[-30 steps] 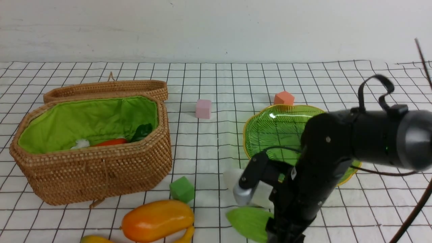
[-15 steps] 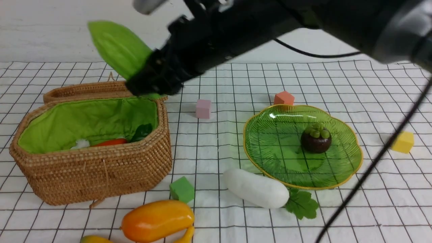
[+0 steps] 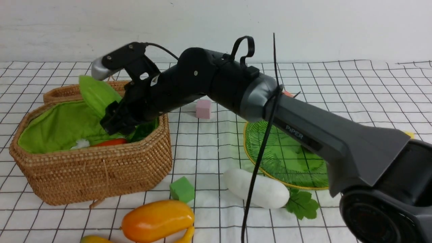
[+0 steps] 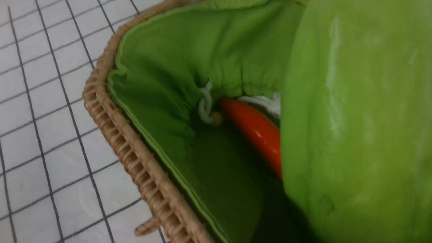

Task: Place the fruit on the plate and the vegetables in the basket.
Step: Take a chayote with your right arm and place it on the basket on the left, then take a daikon with your right arm and place it on the basket on the left.

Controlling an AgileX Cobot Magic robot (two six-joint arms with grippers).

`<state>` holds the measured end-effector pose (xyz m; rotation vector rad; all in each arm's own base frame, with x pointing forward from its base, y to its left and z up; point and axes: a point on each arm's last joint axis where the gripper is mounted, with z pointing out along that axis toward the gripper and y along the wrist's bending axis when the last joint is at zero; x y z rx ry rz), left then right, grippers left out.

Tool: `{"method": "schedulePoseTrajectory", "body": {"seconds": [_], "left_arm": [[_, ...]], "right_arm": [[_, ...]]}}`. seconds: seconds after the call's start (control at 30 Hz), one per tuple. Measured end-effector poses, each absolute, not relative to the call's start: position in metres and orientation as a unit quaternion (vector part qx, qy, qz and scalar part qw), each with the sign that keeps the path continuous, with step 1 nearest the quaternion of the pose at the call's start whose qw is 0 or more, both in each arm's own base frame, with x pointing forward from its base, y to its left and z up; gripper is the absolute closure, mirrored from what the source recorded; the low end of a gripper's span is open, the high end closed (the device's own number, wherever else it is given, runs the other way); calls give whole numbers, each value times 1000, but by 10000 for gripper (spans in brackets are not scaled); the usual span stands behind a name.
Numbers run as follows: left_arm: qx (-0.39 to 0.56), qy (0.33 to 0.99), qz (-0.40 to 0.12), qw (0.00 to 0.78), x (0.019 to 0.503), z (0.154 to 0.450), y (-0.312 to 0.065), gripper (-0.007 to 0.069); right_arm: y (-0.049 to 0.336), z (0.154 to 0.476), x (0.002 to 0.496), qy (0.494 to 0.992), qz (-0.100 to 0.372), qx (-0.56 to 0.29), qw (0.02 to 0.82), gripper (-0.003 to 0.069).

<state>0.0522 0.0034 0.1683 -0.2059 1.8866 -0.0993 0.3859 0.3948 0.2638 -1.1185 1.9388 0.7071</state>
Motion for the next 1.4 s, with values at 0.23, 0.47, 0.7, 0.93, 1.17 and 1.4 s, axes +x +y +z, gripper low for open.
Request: {"method": "schedulePoseTrajectory", "body": {"seconds": [0.23, 0.47, 0.7, 0.93, 1.17, 1.4], "left_arm": [[-88, 808, -43, 582, 52, 168, 3, 386], [-88, 808, -43, 582, 52, 168, 3, 386], [-88, 808, -43, 582, 52, 168, 3, 386], [-88, 808, -43, 582, 52, 168, 3, 386], [-88, 808, -43, 582, 52, 168, 3, 386], [-88, 808, -43, 582, 52, 168, 3, 386]], "right_arm": [[375, 302, 375, 756, 261, -473, 369, -16], [302, 384, 371, 759, 259, -463, 378, 27], [257, 336, 364, 832, 213, -463, 219, 77], [247, 262, 364, 884, 129, -438, 101, 79], [250, 223, 367, 886, 91, -450, 61, 79], [254, 208, 369, 888, 96, -447, 45, 79]]}}
